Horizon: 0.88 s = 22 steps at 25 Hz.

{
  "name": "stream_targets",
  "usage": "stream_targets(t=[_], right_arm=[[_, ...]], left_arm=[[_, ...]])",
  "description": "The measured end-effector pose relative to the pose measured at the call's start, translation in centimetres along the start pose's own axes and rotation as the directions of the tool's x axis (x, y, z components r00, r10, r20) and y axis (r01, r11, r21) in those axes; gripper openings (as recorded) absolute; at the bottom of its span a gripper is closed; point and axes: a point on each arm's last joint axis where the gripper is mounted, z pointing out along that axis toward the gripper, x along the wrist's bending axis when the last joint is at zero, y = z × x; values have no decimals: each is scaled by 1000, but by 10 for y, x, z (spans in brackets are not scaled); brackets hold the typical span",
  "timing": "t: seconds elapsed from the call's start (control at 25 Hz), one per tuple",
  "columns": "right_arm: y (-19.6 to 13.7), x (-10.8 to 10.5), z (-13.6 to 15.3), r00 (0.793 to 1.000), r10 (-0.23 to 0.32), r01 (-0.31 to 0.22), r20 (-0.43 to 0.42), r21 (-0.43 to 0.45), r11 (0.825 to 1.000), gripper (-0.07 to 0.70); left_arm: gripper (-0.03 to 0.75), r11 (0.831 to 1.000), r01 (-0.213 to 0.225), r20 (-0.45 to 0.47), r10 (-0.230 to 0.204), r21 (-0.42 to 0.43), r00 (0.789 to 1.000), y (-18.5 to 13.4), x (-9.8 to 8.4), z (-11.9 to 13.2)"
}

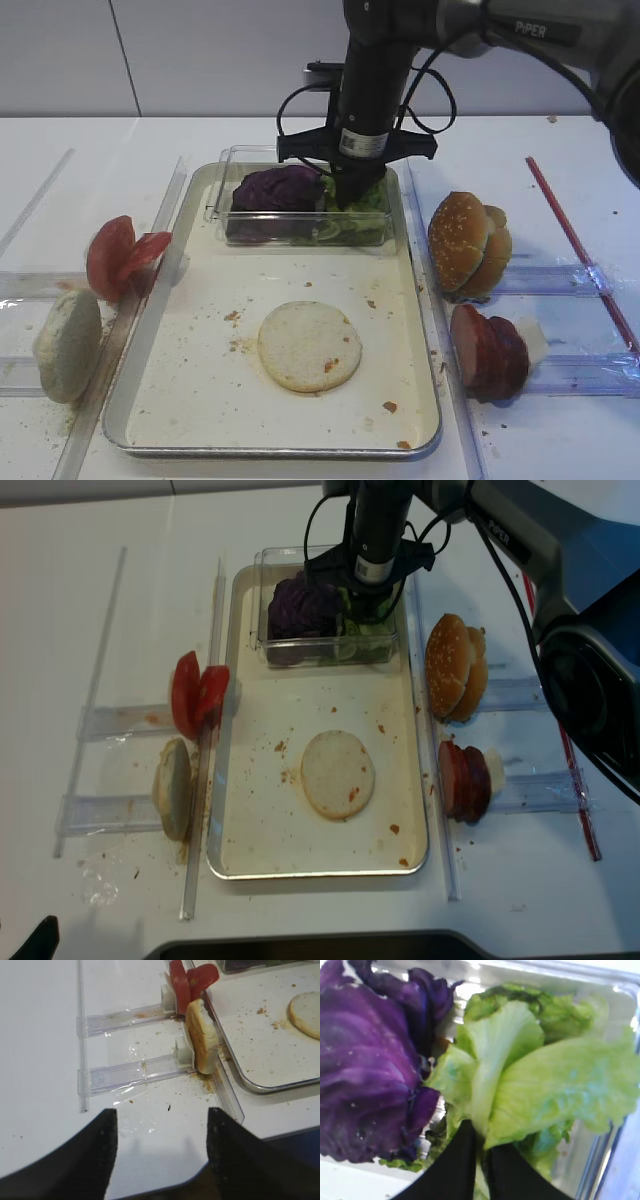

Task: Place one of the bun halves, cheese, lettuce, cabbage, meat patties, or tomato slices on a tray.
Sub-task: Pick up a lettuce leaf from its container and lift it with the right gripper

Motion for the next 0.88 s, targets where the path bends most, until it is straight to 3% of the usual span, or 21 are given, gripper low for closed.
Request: stream_targets(t=[0.28, 0.44, 0.88], right_arm=[[10, 3, -21, 1000, -1, 1, 5, -59, 998, 53], [14, 9, -37, 999, 1, -5, -38, -103, 995, 50], [-12, 12, -96, 996, -4, -9, -92, -139, 990, 48]], left_arm=[[365, 1000, 0, 0, 0, 0, 1000, 0, 0, 0], [365, 1000, 0, 0, 0, 0, 1000, 0, 0, 0], [365, 1000, 0, 0, 0, 0, 1000, 0, 0, 0]])
